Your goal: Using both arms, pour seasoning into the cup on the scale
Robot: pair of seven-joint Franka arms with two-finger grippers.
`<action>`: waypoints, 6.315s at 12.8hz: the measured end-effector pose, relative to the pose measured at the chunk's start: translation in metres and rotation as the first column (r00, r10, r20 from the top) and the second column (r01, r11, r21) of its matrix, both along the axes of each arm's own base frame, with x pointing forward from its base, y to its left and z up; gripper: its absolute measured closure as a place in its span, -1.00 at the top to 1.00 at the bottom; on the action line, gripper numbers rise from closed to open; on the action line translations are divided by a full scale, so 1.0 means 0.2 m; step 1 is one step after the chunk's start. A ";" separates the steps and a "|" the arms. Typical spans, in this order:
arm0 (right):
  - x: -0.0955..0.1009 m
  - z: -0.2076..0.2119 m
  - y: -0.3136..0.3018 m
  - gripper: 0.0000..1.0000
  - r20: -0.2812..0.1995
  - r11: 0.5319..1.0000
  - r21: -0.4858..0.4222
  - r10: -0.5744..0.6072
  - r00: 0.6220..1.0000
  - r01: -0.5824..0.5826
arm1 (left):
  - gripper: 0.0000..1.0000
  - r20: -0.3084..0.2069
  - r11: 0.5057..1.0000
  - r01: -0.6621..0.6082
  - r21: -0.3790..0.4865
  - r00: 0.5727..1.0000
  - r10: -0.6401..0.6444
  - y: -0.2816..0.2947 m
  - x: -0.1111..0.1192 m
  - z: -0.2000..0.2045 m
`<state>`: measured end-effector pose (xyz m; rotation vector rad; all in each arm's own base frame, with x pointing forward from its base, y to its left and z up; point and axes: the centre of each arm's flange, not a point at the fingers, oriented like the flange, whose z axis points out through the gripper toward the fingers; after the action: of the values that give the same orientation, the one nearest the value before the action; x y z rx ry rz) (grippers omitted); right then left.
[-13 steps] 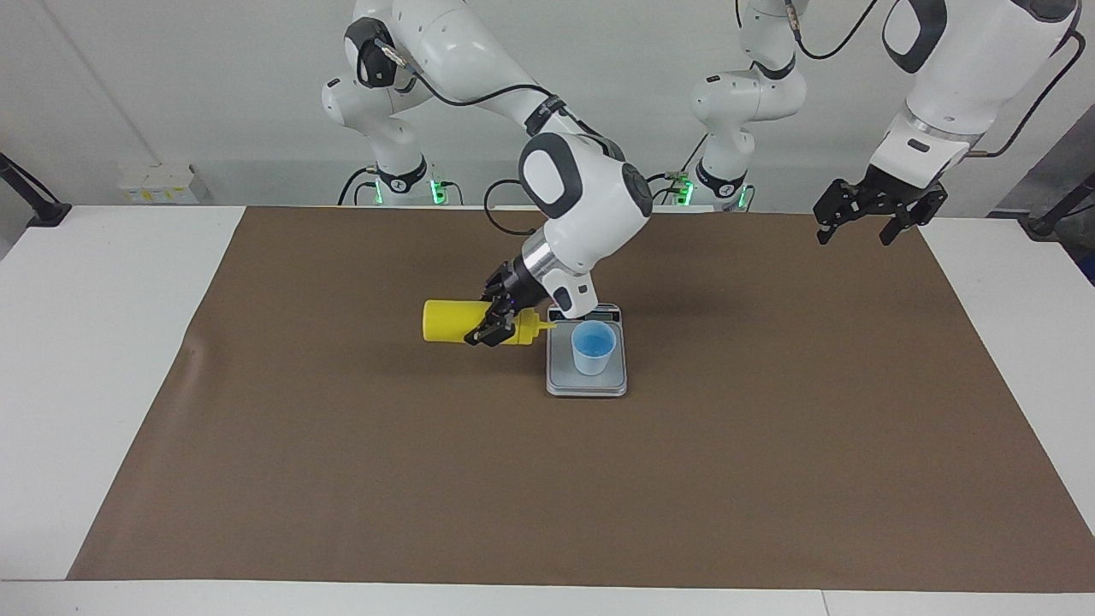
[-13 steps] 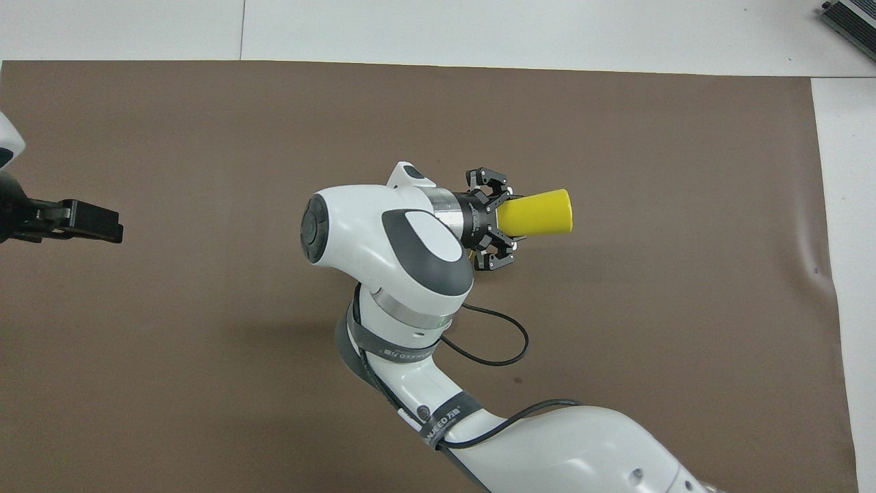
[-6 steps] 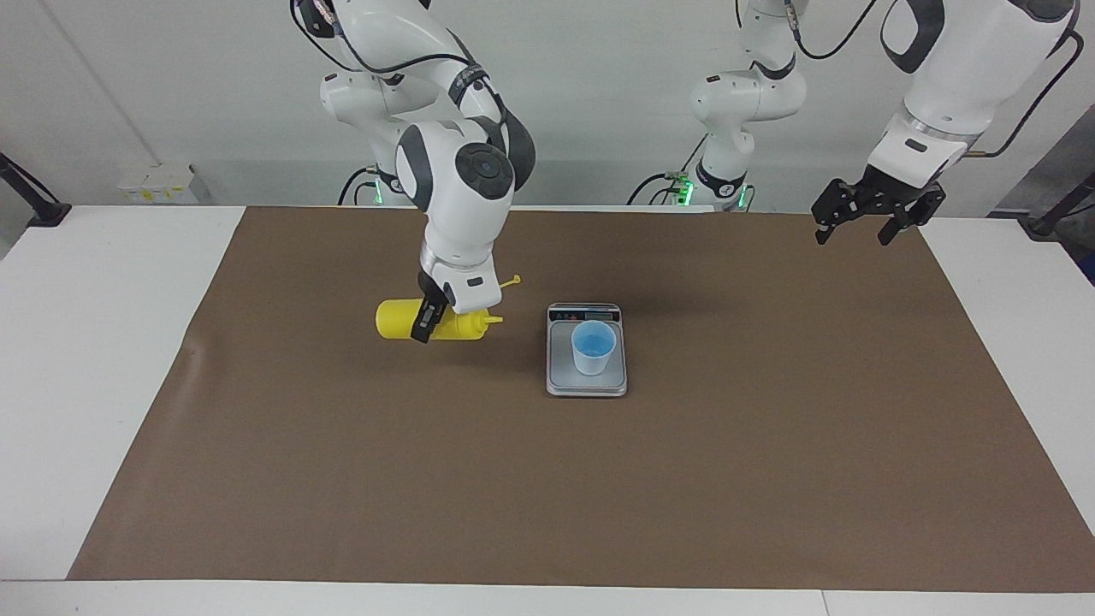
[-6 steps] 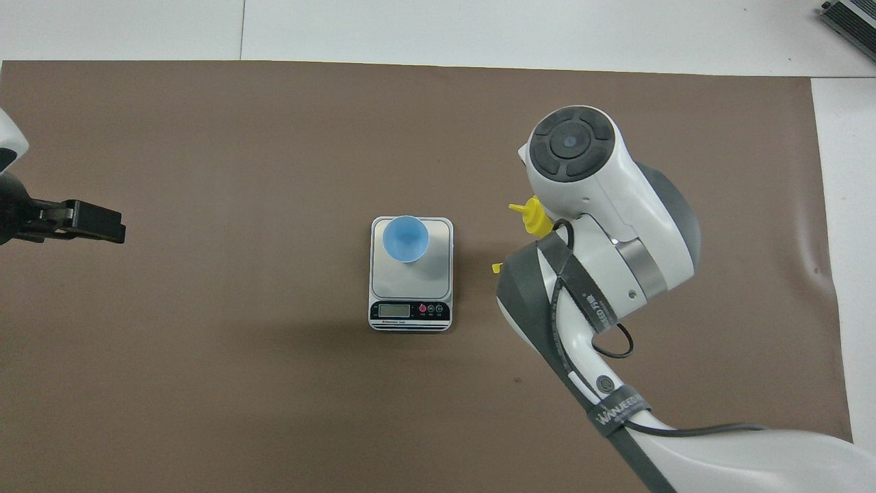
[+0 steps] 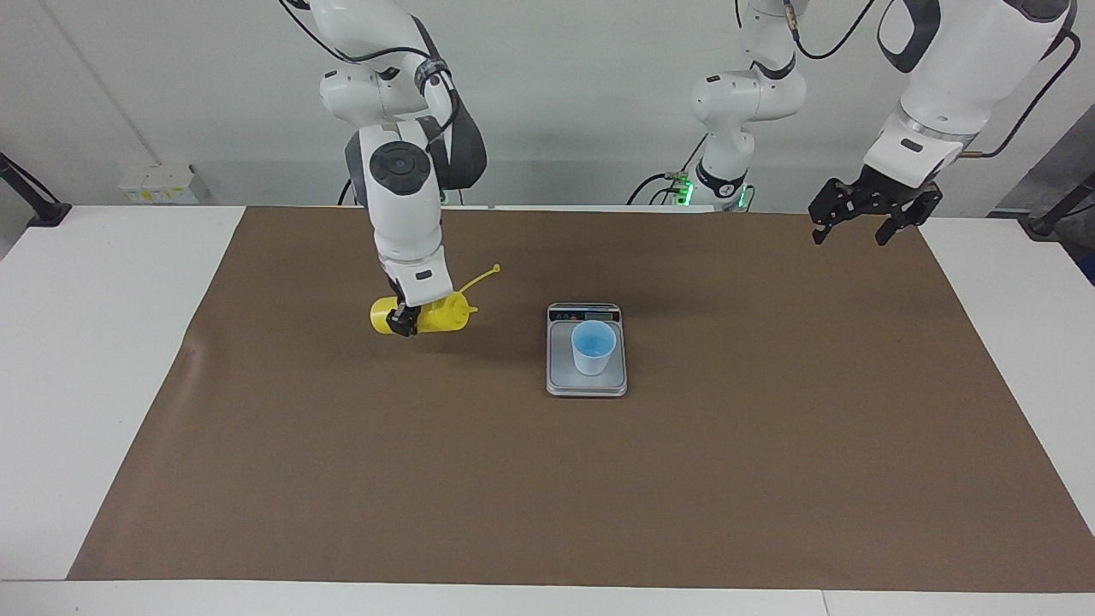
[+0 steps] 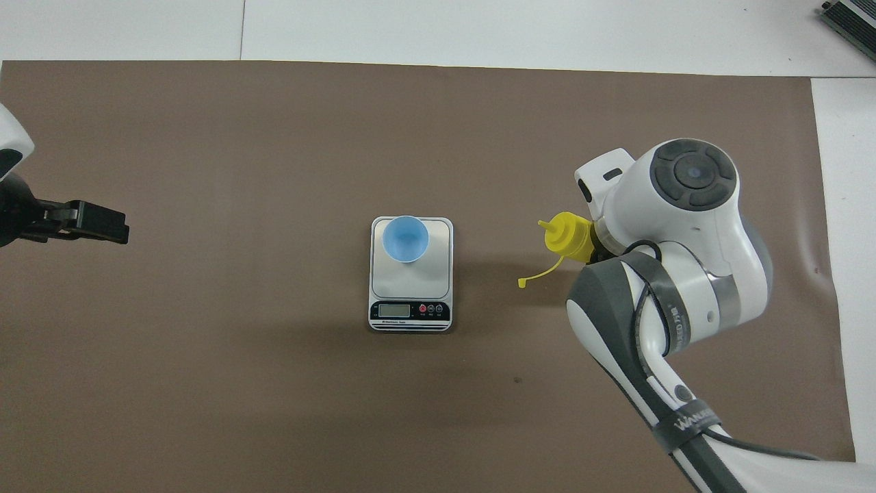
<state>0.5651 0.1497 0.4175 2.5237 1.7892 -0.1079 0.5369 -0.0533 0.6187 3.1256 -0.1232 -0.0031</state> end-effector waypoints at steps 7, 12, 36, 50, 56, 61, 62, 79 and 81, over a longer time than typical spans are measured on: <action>-0.08 -0.19 -0.36 0.14 0.069 0.942 0.335 -0.028 0.997 0.004 | 1.00 0.000 1.000 -0.013 -0.001 1.000 0.013 0.03 0.00 0.00; -0.20 -0.30 -0.59 0.14 0.127 0.867 0.499 -0.078 0.989 0.004 | 1.00 -0.002 1.000 -0.014 0.000 1.000 0.014 0.04 0.00 0.00; -0.41 -0.30 -1.33 1.00 0.185 0.811 0.574 0.002 0.983 -0.109 | 1.00 -0.004 1.000 -0.013 0.000 1.000 0.013 0.03 0.00 0.00; -0.47 0.88 -0.58 1.00 -0.063 0.703 0.056 -0.706 0.705 0.709 | 1.00 -0.004 1.000 -0.015 0.000 1.000 0.015 0.04 0.00 0.00; -0.28 0.99 -0.56 1.00 0.006 0.505 0.084 -0.862 0.506 0.859 | 1.00 -0.004 1.000 -0.015 0.000 1.000 0.015 0.04 0.00 0.00; -0.20 0.99 -0.52 1.00 0.056 0.286 0.169 -0.958 0.280 0.943 | 1.00 -0.004 1.000 -0.015 0.000 1.000 0.015 0.04 0.00 0.00; -0.19 0.97 -0.52 1.00 0.057 0.259 0.187 -0.966 0.253 0.948 | 1.00 -0.004 1.000 -0.015 0.000 1.000 0.015 0.04 0.00 0.00; -0.08 0.76 -0.56 1.00 0.084 0.171 0.041 -0.982 0.167 0.984 | 1.00 -0.004 1.000 -0.015 0.000 1.000 0.015 0.04 0.00 0.00; -0.09 0.79 -0.59 1.00 0.083 0.161 0.045 -0.984 0.157 0.986 | 1.00 -0.004 1.000 -0.015 0.000 1.000 0.015 0.04 0.00 0.00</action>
<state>0.5471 0.0317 0.5746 3.0697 -0.2766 -0.0286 0.5372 -0.0448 0.6184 3.1258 -0.0991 -0.0088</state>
